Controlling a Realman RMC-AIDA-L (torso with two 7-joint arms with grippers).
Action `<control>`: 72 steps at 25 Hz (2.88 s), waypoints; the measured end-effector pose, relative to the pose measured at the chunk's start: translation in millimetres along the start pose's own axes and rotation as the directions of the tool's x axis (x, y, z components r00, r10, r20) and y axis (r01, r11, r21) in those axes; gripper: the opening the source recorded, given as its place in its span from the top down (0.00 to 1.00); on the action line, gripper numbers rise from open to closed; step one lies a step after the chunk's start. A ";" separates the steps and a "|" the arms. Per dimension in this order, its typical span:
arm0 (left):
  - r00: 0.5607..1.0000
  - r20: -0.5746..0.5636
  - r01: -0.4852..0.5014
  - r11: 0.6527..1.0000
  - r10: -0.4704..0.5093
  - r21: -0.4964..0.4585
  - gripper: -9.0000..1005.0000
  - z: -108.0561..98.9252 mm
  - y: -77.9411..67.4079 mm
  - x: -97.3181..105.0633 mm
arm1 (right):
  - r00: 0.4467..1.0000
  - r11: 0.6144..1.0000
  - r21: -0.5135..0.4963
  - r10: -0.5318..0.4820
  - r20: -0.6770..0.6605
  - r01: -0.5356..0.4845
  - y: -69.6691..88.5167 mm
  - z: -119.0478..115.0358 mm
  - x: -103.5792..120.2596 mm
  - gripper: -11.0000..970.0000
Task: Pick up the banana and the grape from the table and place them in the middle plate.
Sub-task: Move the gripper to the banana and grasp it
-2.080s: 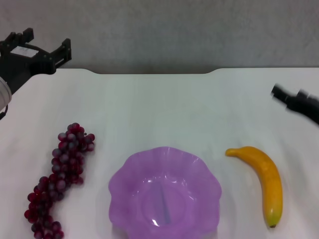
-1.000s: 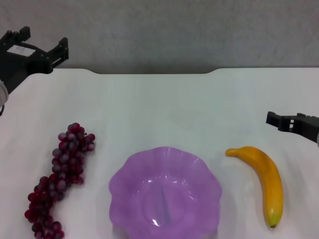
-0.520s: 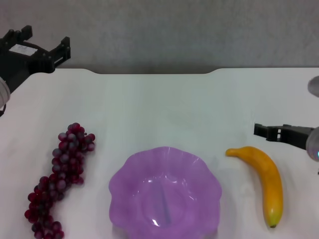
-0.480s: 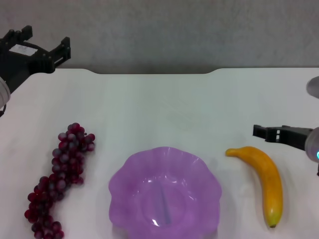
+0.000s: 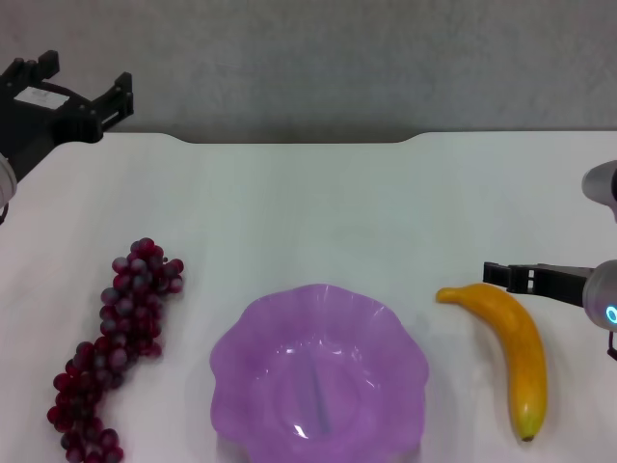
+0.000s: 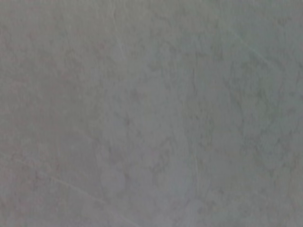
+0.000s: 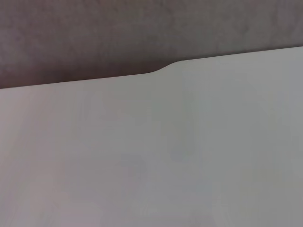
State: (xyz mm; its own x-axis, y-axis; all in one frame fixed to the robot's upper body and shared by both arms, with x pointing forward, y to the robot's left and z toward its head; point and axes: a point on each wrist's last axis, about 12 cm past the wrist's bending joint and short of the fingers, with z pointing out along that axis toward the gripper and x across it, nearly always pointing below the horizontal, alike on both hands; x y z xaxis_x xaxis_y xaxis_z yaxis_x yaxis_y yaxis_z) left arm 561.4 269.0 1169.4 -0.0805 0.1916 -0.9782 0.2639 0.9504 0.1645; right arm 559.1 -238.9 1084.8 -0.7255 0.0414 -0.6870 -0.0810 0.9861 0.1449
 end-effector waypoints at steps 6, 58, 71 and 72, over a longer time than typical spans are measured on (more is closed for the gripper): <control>1.000 0.002 -0.001 1.000 0.001 0.000 0.13 1.2 -1.3 0.0 | 1.000 1.000 0.012 -0.007 -0.017 0.007 -1.9 5.6 -0.1 0.21; 1.000 0.013 -0.021 1.000 0.021 0.003 0.13 4.2 -4.6 -4.2 | 0.980 0.999 0.039 -0.025 -0.200 0.034 -6.8 46.5 23.6 0.21; 1.000 0.014 -0.023 1.000 0.023 0.004 0.13 4.2 -5.4 -4.2 | 0.983 0.999 0.020 -0.035 -0.179 0.039 -2.3 51.0 24.3 0.28; 1.000 0.013 -0.023 1.000 0.023 0.004 0.13 4.0 -5.4 -3.9 | 0.984 0.999 0.017 -0.038 -0.176 0.041 -1.8 51.1 25.0 0.29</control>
State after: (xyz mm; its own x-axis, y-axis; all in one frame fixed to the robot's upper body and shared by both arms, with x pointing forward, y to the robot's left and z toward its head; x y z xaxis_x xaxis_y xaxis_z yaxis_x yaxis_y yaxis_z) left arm 564.2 262.2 1171.8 -0.0618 0.2104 -0.9757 0.2696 0.9447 0.1866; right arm 576.0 -231.4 1031.0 -0.8308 -0.0246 -0.5561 -0.0990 0.9896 0.1041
